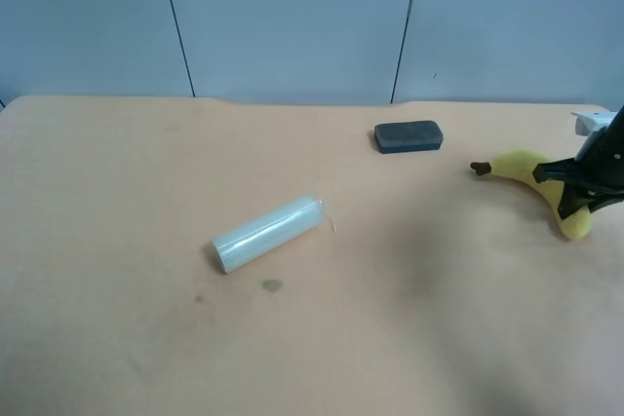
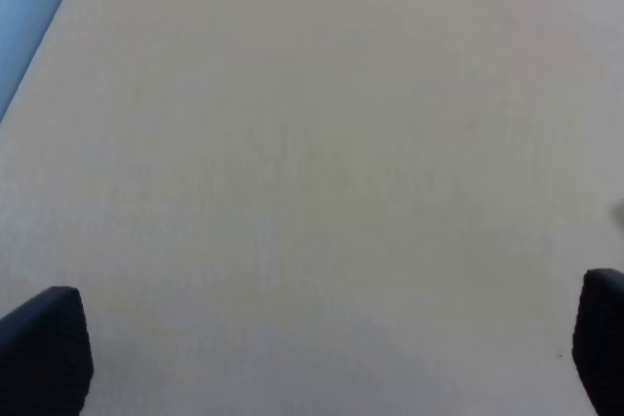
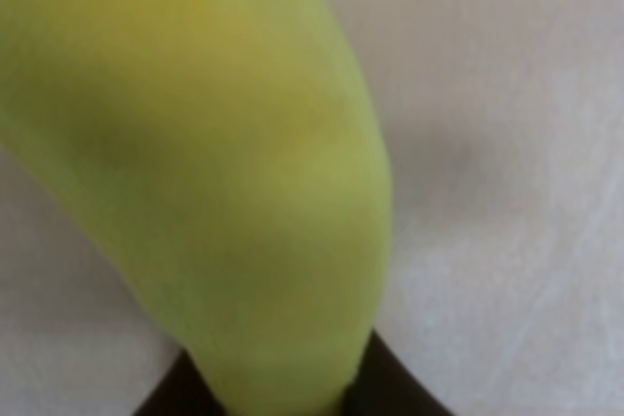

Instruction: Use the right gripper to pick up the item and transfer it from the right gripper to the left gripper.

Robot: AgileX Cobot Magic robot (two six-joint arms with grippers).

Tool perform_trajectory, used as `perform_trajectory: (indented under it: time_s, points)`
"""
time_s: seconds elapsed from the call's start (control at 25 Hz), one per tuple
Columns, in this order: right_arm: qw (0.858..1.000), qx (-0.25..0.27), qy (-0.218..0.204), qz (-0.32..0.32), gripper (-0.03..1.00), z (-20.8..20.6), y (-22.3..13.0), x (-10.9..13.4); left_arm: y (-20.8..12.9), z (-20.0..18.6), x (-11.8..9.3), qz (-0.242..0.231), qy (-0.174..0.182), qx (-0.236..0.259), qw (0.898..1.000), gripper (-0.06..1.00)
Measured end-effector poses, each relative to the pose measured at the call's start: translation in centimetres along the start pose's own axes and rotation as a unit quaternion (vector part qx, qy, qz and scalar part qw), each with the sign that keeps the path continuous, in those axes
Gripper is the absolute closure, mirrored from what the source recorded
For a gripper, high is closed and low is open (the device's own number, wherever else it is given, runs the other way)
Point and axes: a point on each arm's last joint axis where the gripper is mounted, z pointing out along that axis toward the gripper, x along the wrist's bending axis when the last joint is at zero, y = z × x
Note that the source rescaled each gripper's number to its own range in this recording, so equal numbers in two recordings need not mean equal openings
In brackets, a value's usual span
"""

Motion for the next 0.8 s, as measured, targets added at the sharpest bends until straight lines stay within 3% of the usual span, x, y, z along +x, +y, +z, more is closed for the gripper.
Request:
perform_trajectory:
  time_s: [0.36,0.8]
  points:
    - [0.999,-0.042,0.016,-0.003,0.97,-4.7,1.4,2.0,0.0,0.0,0.0,0.0,0.0,0.0,1.0,-0.06]
    - [0.99,-0.073,0.037,-0.116,0.97,-10.2,0.5,10.2,0.0,0.0,0.0,0.0,0.0,0.0,1.0,-0.06]
